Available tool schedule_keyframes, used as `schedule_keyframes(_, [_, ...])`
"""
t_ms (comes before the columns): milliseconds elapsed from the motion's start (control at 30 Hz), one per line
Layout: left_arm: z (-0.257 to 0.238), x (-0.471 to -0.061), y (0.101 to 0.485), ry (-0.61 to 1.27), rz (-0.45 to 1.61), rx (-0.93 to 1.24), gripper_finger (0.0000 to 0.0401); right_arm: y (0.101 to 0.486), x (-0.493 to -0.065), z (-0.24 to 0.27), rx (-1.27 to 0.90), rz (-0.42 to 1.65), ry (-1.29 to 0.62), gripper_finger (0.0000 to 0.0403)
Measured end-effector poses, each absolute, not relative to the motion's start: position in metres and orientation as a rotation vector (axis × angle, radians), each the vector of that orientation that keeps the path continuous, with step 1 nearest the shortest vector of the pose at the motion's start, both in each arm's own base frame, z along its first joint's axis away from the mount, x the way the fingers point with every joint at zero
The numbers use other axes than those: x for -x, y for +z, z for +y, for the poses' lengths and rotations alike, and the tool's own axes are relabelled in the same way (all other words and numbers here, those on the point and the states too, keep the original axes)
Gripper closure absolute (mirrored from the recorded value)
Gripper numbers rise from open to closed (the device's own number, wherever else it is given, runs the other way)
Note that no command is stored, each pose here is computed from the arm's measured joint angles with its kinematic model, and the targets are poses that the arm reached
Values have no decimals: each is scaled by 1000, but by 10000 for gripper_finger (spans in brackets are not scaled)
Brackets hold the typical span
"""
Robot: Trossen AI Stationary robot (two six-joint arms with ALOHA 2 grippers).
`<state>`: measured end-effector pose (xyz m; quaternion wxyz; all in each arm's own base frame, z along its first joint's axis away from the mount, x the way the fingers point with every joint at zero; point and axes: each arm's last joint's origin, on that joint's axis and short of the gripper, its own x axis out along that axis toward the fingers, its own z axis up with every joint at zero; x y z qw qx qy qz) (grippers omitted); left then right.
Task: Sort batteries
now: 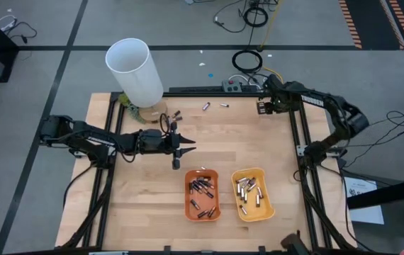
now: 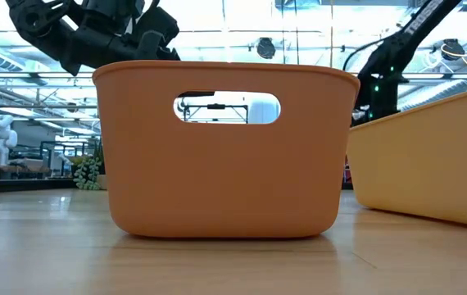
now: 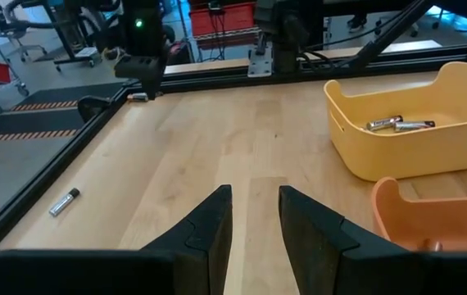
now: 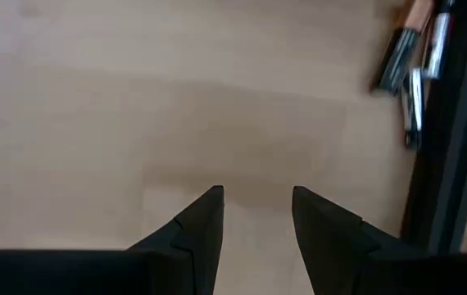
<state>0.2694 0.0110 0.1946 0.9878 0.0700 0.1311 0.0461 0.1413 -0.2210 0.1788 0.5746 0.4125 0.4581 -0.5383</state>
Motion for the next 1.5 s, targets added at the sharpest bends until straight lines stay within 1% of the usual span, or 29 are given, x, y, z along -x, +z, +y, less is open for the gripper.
schedule_keyframes(133, [11, -269, 195, 92, 265, -140, 288, 171, -134, -238, -1012, 1060, -1327, 266])
schedule_keyframes(267, [11, -269, 194, 89, 268, -140, 288, 181, -139, -256, -973, 1021, -1374, 266])
schedule_keyframes(333, [10, -269, 194, 86, 268, -139, 288, 183, -139, -265, -970, 1031, -1377, 266])
schedule_keyframes(400, [10, -269, 194, 83, 269, -137, 288, 188, -139, -276, -918, 1056, -1373, 266])
schedule_keyframes(433, [10, -269, 194, 80, 268, -137, 288, 190, -138, -280, -889, 1090, -1352, 266])
schedule_keyframes(533, [8, -269, 194, 68, 268, -137, 288, 187, -138, -287, -764, 1293, -1221, 266])
schedule_keyframes(600, [8, -269, 194, 66, 268, -137, 288, 185, -138, -290, -718, 1390, -1203, 266])
schedule_keyframes(767, [8, -269, 194, 66, 272, -139, 288, 164, -135, -298, -772, 1487, -1196, 266])
schedule_keyframes(867, [8, -269, 193, 65, 281, -140, 288, 151, -131, -305, -836, 1468, -1176, 268])
schedule_keyframes(967, [8, -269, 192, 64, 292, -140, 288, 145, -125, -311, -904, 1447, -1162, 279])
schedule_keyframes(1133, [8, -269, 192, 64, 292, -141, 288, 147, -121, -313, -912, 1426, -1163, 307])
schedule_keyframes(1233, [8, -269, 192, 66, 292, -142, 288, 152, -121, -312, -892, 1427, -1146, 317])
schedule_keyframes(1367, [8, -269, 192, 66, 292, -142, 288, 154, -121, -311, -899, 1418, -1113, 316])
schedule_keyframes(1500, [9, -269, 192, 66, 291, -142, 288, 154, -121, -313, -899, 1400, -1127, 307])
